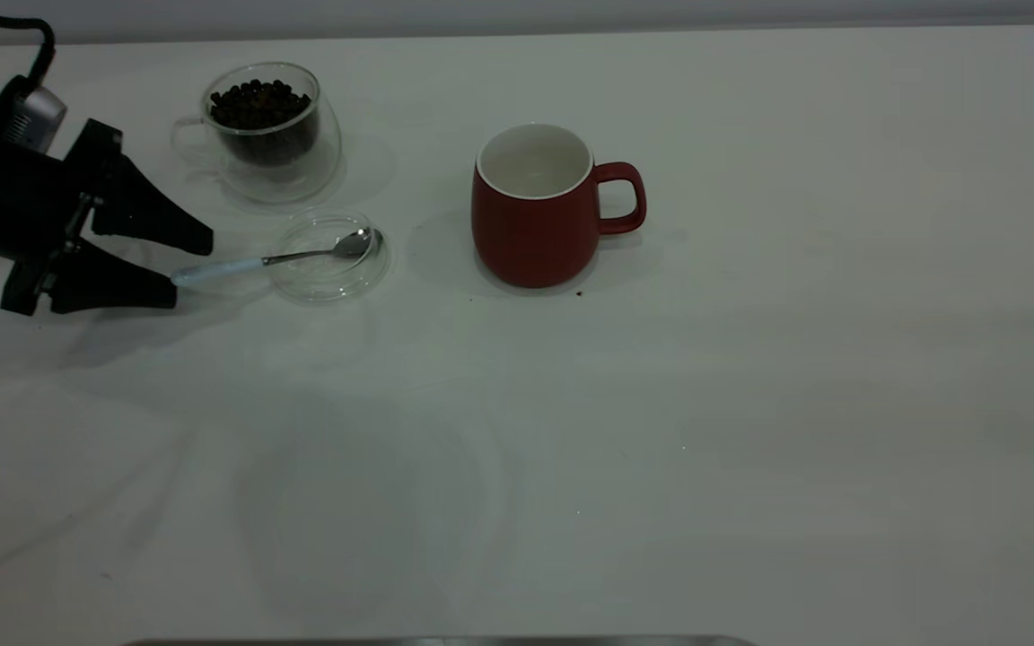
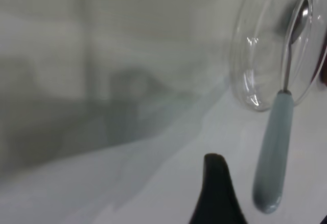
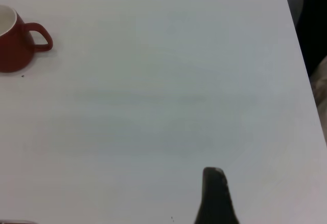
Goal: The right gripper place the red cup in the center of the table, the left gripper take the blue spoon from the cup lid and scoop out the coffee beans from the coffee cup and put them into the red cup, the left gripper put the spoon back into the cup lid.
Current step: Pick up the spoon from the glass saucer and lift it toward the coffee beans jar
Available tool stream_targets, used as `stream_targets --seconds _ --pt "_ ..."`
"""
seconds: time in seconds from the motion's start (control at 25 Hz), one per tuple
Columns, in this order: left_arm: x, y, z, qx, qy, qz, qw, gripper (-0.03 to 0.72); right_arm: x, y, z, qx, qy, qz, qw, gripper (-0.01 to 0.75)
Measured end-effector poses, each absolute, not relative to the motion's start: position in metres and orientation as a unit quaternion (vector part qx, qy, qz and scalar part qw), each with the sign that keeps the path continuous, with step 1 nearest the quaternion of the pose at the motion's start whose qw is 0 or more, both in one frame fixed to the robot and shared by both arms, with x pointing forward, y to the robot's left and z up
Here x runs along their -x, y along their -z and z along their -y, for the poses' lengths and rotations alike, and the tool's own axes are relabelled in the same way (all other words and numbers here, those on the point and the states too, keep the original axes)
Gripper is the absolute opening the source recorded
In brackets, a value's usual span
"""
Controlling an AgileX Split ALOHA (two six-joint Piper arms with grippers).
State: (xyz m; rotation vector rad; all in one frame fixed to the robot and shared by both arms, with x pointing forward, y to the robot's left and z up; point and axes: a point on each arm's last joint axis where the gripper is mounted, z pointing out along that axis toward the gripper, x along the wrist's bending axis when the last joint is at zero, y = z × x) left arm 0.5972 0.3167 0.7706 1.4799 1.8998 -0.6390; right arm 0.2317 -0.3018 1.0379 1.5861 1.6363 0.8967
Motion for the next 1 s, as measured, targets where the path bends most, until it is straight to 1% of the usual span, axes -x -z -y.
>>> stream_targets --seconds 0.24,0.44,0.56,0.72,1.0 --pt "-0.598 -0.77 -0.301 -0.579 0.247 -0.711 0.313 0.595 -0.232 -1.038 0.302 -0.609 -0.344 -0.628 0.339 0.573" --pt "-0.598 -0.769 -0.302 -0.58 0.24 -0.714 0.31 0.595 -0.232 -1.038 0.302 -0.609 -0.344 -0.628 0.339 0.573" --pt "-0.598 -0.769 -0.302 -0.58 0.239 -0.714 0.309 0.579 -0.232 -1.038 0.302 -0.609 -0.344 -0.628 0.339 0.573" --pt "-0.598 -0.769 -0.302 -0.58 0.239 -0.714 0.309 0.524 -0.232 -1.038 0.302 -0.609 -0.344 -0.628 0.339 0.573" --pt "-0.598 -0.769 -0.302 -0.58 0.239 -0.714 0.309 0.375 -0.232 -1.038 0.302 -0.609 -0.344 -0.628 0.339 0.573"
